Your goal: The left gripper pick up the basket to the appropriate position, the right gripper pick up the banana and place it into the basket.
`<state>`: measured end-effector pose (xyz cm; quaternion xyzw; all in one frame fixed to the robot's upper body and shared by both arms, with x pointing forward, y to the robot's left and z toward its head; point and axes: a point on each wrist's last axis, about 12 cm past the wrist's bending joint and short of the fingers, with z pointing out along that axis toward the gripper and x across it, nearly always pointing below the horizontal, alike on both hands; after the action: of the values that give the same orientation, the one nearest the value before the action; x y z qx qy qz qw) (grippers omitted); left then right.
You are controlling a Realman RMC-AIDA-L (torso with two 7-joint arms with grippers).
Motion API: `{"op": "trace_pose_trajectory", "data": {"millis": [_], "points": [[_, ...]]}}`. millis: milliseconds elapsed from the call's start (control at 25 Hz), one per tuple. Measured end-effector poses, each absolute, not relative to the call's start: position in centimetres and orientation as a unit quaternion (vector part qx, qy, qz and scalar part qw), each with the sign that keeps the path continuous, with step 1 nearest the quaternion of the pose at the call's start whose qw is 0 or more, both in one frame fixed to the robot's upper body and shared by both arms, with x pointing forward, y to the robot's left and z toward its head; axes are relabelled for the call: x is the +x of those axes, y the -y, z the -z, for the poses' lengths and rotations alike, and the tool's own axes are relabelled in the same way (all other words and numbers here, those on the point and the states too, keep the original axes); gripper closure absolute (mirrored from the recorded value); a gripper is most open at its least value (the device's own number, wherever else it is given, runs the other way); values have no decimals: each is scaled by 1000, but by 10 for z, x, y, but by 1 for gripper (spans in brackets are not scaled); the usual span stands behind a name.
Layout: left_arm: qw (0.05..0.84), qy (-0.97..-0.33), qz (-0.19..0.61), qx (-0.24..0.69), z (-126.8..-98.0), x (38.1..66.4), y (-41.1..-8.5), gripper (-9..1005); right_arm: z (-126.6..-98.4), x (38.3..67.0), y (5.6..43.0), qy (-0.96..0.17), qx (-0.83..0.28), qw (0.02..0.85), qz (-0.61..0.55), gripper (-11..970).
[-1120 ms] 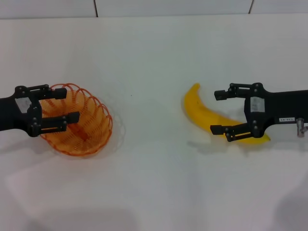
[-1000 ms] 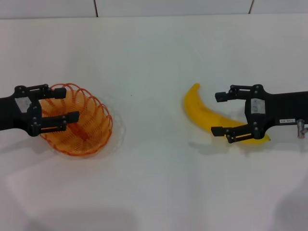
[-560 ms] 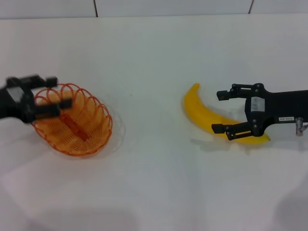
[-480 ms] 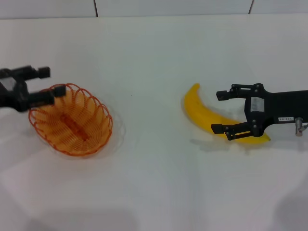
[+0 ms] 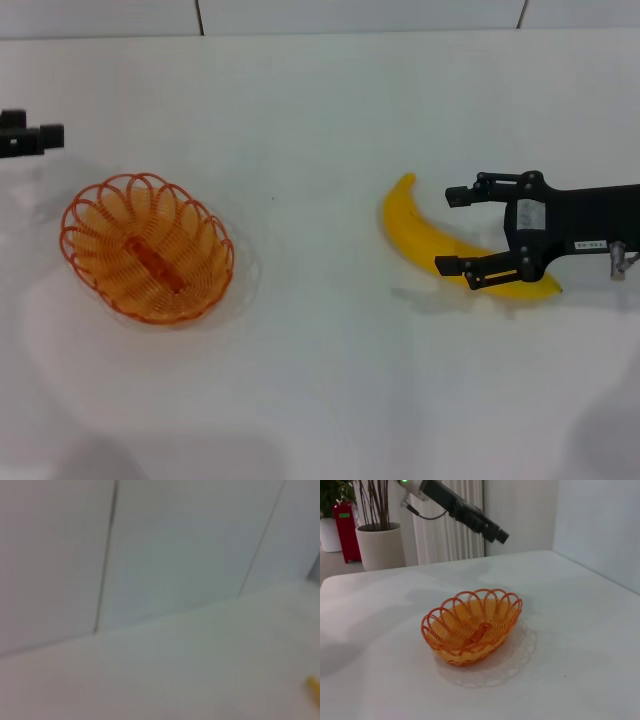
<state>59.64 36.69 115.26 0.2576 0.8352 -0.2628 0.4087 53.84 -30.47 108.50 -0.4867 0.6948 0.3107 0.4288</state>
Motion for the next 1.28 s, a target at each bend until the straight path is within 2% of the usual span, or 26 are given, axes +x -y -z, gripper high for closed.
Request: {"op": "trace_pose_trajectory", "data": {"millis": [120, 520, 1280], "points": [[371, -857, 242, 262, -1152, 603, -365, 244, -1085, 538, 304, -694, -487, 428, -311, 50], [318, -879, 197, 297, -1139, 617, -337, 245, -1085, 539, 303, -694, -488, 428, -313, 51], [277, -890, 154, 326, -1117, 631, -304, 315, -1084, 541, 300, -694, -494, 420, -313, 51]]}}
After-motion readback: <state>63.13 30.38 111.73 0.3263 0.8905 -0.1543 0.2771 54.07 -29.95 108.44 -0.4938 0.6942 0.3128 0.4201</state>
